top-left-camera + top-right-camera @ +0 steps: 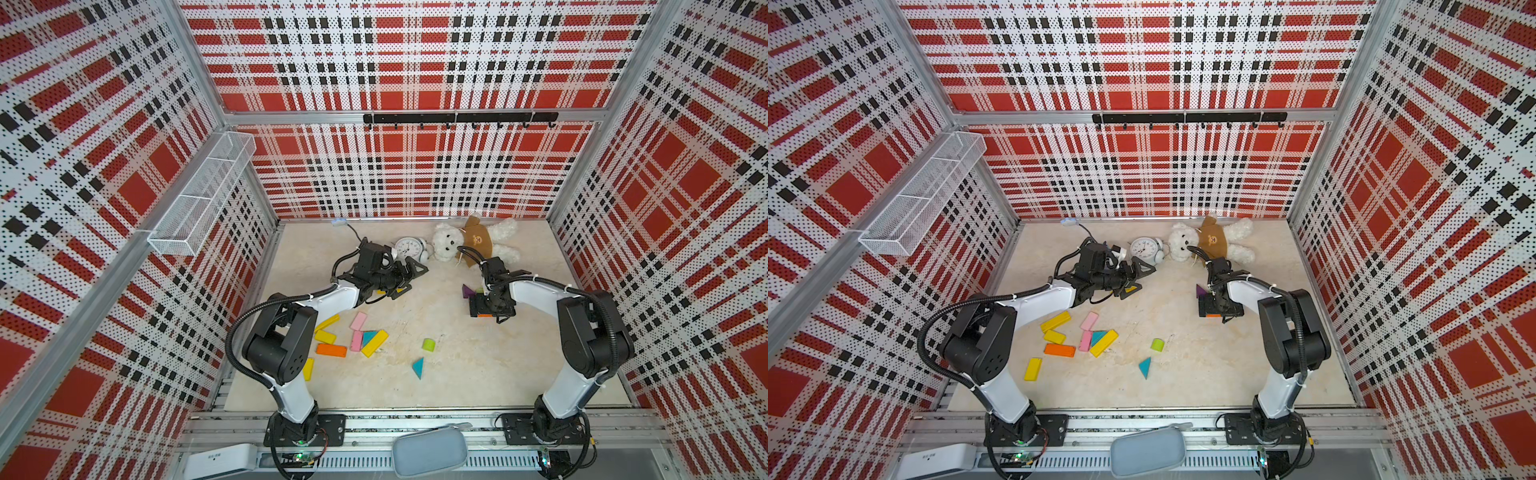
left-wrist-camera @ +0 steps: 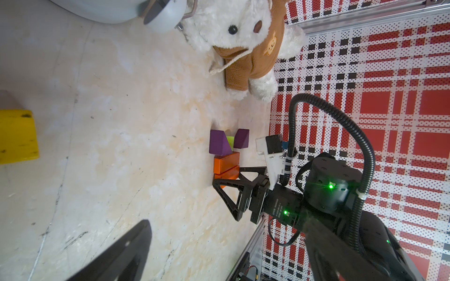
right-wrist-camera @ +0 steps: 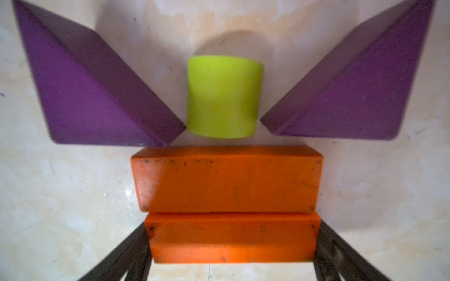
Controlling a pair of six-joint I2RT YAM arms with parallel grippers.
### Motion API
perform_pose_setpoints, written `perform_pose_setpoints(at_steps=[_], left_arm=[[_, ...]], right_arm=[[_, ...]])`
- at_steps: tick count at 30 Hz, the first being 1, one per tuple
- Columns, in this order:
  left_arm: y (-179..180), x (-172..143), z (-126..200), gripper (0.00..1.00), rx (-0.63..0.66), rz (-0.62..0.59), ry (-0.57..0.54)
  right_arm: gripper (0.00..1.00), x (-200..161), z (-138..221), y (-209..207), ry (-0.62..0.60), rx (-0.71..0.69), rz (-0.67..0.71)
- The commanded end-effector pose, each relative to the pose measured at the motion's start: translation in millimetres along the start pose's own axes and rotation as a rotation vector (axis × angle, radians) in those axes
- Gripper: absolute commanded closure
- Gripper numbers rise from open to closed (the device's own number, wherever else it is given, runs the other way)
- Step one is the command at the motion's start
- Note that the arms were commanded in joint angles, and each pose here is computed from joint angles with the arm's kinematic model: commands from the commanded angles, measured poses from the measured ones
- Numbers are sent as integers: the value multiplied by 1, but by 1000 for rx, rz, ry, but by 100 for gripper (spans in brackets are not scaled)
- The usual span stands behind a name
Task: Assemble a carrot with building blocks
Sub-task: Assemble the building block at the center of the board.
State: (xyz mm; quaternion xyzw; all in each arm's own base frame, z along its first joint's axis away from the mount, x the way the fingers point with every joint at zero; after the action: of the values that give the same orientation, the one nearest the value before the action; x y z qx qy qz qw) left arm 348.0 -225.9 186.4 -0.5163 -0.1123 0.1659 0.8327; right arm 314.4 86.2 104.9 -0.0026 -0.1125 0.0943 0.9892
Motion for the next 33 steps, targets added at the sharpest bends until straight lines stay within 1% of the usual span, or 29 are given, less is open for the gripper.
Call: perform_pose_setpoints(at_steps=[1,13,24,33], left_arm=[[-7,1,-2,1,-20,-11,6],[-7,1,-3,1,-19,-11,8],[-7,0,-4,0,-18,-12,10],[-6,0,-5,0,-17,-13,11]], right_arm=[[7,2,-10,0,-1,10,-12],[6,3,-11,1,-1,18,-17],[0,4,-9,2,-6,34,-21],[0,6,1,2,-23,34,-25]])
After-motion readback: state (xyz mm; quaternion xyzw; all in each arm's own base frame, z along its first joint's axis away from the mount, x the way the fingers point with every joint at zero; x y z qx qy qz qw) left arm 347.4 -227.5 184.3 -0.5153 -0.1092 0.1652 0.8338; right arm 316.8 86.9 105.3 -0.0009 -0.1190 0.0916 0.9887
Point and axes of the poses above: each gripper's point midway between its finger pads, its own z axis back along the fingers, its own y axis along the line the jaws close on, x = y × z, the point moved 9 cm from there along z, back along the fingers, and after that the axes turned 10 degrees about z, right-handed, at the moved point
